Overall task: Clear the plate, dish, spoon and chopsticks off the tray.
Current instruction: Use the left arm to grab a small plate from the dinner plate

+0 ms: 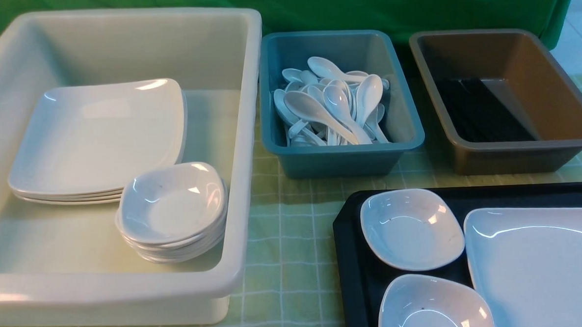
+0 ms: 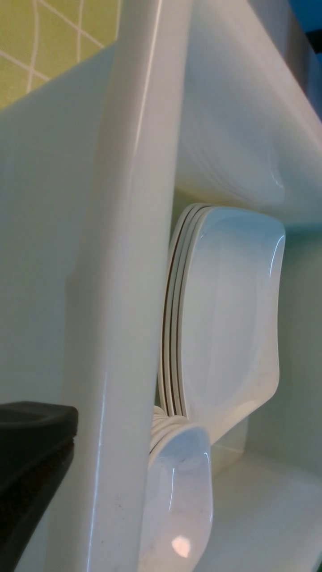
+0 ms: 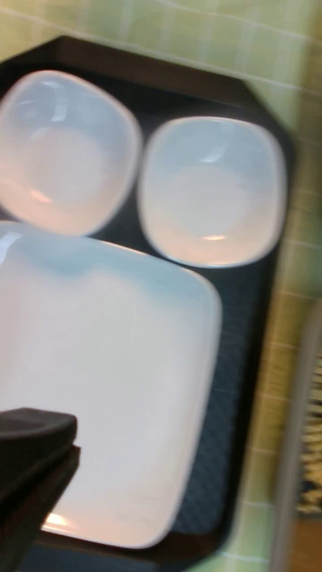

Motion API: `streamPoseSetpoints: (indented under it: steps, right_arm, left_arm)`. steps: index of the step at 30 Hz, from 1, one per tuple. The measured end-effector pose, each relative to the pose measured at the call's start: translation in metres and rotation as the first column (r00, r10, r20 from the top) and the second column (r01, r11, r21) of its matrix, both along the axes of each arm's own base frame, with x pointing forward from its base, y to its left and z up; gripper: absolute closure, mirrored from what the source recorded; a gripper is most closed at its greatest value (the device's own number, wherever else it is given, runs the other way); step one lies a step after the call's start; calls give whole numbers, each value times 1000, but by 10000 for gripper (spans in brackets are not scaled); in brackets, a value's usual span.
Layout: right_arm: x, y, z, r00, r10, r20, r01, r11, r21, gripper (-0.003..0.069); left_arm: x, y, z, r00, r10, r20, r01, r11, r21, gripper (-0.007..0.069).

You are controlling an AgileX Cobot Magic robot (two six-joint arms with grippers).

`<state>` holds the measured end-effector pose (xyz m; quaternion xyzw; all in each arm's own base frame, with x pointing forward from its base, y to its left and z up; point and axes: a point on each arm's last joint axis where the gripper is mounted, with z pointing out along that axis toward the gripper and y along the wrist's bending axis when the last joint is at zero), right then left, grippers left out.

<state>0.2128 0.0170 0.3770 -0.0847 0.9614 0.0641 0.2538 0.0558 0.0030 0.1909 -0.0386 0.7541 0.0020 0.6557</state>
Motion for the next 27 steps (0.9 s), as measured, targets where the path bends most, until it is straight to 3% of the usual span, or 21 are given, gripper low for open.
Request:
streamPoseSetpoints:
  steps: [5,11,21,24,26,27]
  right_arm:
    - [-61,-1,-22,998,2,67,-2,1000,-5,648]
    - [-117,0,-52,953,-18,302,13,1000,21,644]
    - [-130,10,-63,914,116,388,-127,992,4,638]
    - [-131,12,-63,908,139,394,-153,988,3,636]
    - [-131,12,-63,907,143,396,-157,988,3,632]
    - [-131,12,-63,907,143,396,-157,988,3,630]
  left_arm:
    - [0,0,0,1000,0,0,0,1000,0,627]
    - [0,0,0,1000,0,0,0,1000,0,627]
    - [0,0,1,1000,0,12,1,1000,-6,627]
    - [1,-2,7,997,4,80,9,989,-150,627]
    - [1,-3,11,991,31,132,26,914,-405,627]
    - [1,-3,12,990,38,139,30,888,-458,627]
